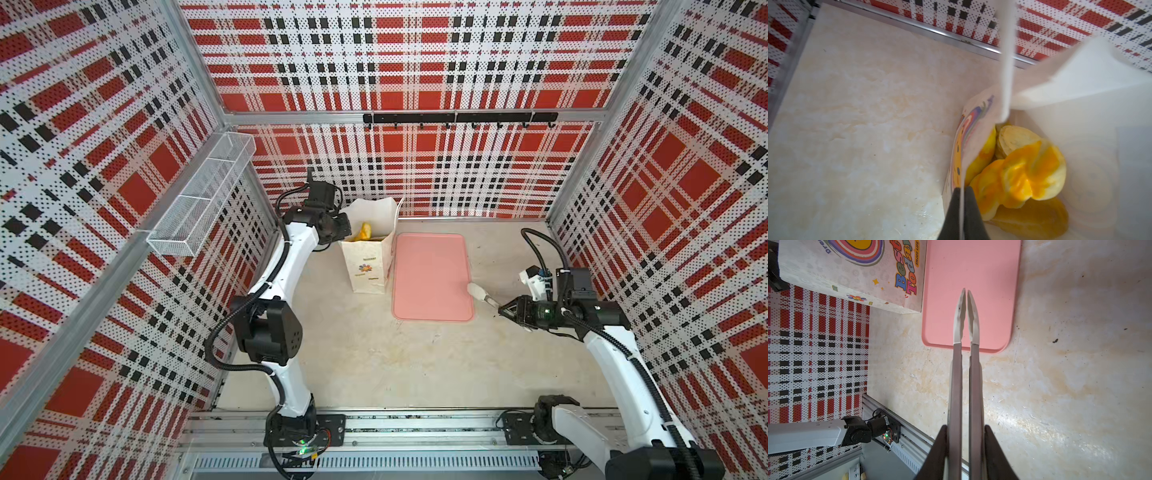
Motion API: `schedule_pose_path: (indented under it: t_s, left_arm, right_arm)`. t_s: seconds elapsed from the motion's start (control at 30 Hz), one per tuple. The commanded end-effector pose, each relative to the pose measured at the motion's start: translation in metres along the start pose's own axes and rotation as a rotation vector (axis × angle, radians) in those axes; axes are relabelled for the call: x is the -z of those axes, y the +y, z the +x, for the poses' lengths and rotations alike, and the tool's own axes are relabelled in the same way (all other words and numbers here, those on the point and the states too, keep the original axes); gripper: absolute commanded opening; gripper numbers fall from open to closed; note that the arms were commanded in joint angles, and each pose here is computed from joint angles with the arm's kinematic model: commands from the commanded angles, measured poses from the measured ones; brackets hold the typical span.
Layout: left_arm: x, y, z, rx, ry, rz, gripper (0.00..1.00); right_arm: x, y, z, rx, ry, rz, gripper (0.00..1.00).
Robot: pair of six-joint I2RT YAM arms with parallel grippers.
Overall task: Take the fake bread out of the paper bag
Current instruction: 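Grasp the rim of the white paper bag with the left gripper, then tip the bag over with the left gripper while the right brings tongs near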
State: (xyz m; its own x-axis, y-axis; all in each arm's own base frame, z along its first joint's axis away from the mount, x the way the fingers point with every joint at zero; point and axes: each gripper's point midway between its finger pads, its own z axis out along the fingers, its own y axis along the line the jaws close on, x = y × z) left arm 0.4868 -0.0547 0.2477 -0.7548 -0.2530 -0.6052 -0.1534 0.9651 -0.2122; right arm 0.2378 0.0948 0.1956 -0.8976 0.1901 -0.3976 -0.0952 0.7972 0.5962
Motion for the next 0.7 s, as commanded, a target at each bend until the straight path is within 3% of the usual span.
schedule_pose_path:
  t_s: [0.0, 0.23, 0.33, 0.47, 0.67]
  left_arm:
    - [0.051, 0.026, -0.04, -0.083, -0.2, -0.082, 0.0]
    - [0.108, 0.066, -0.059, -0.266, -0.476, -0.244, 0.0]
    - [0.123, 0.083, -0.056, -0.327, -0.532, -0.348, 0.0]
    - [0.132, 0.098, -0.04, -0.385, -0.575, -0.435, 0.0]
    - [0.121, 0.086, 0.016, -0.514, -0.608, -0.385, 0.0]
  right_arm:
    - [0.011, 0.022, -0.016, 0.054, -0.065, -0.07, 0.26]
    - [0.005, 0.037, 0.005, 0.059, -0.035, -0.107, 0.25]
    - [-0.002, 0.048, 0.02, 0.097, 0.006, -0.099, 0.26]
    - [-0.015, 0.061, 0.038, 0.144, 0.069, -0.082, 0.26]
    - [-0.033, 0.09, 0.047, 0.228, 0.112, -0.085, 0.26]
